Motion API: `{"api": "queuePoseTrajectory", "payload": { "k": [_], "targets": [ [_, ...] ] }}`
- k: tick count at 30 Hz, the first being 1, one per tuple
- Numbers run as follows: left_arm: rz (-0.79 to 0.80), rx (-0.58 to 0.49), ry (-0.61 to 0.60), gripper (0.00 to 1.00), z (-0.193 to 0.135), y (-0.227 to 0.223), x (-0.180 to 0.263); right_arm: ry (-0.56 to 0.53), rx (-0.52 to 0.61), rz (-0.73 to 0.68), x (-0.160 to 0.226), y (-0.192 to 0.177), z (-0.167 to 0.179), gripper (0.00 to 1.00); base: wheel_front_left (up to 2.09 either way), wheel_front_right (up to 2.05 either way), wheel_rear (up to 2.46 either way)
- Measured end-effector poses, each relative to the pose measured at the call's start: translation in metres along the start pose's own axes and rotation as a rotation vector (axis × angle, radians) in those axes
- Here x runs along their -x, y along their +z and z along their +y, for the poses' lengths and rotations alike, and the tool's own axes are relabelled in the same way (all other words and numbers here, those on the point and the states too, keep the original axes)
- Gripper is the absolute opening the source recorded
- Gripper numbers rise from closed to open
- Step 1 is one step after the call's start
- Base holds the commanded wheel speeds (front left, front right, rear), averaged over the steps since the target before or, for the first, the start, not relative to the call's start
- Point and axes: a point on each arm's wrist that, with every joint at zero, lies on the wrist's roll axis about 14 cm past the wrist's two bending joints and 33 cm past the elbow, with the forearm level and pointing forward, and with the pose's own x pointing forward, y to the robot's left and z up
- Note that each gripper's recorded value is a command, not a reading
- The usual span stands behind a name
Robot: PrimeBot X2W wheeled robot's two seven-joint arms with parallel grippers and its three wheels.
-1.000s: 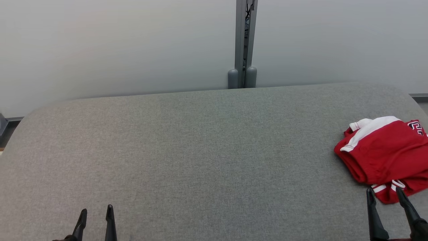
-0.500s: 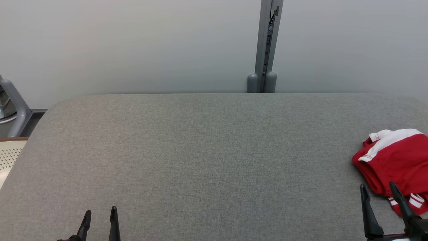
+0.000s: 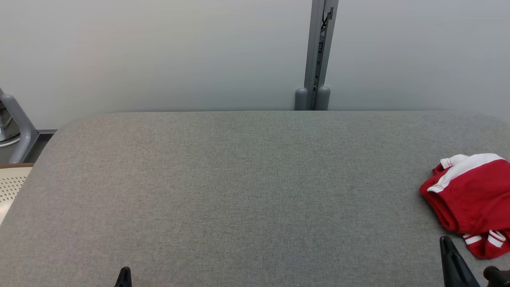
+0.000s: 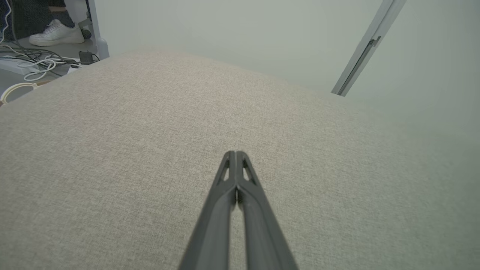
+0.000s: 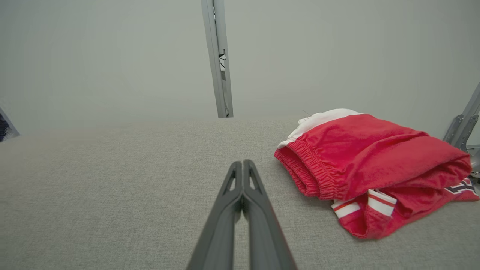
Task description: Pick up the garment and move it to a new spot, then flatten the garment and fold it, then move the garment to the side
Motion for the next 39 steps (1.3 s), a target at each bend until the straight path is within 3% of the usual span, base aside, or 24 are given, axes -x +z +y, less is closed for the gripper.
{"api": "queuePoseTrajectory", "payload": {
  "k": [21,39],
  "targets": [
    [-0.003,0.344,0.004,0.0,-0.005,0.018,-0.021,-0.062,-0.394,-0.003,-0.014,0.006,-0.008,0.0,0.0,0.0,0.0],
    [-0.002,0.577,-0.026,0.0,-0.013,0.032,-0.035,-0.077,-0.667,-0.003,-0.024,0.01,-0.01,0.0,0.0,0.0,0.0]
  ]
}}
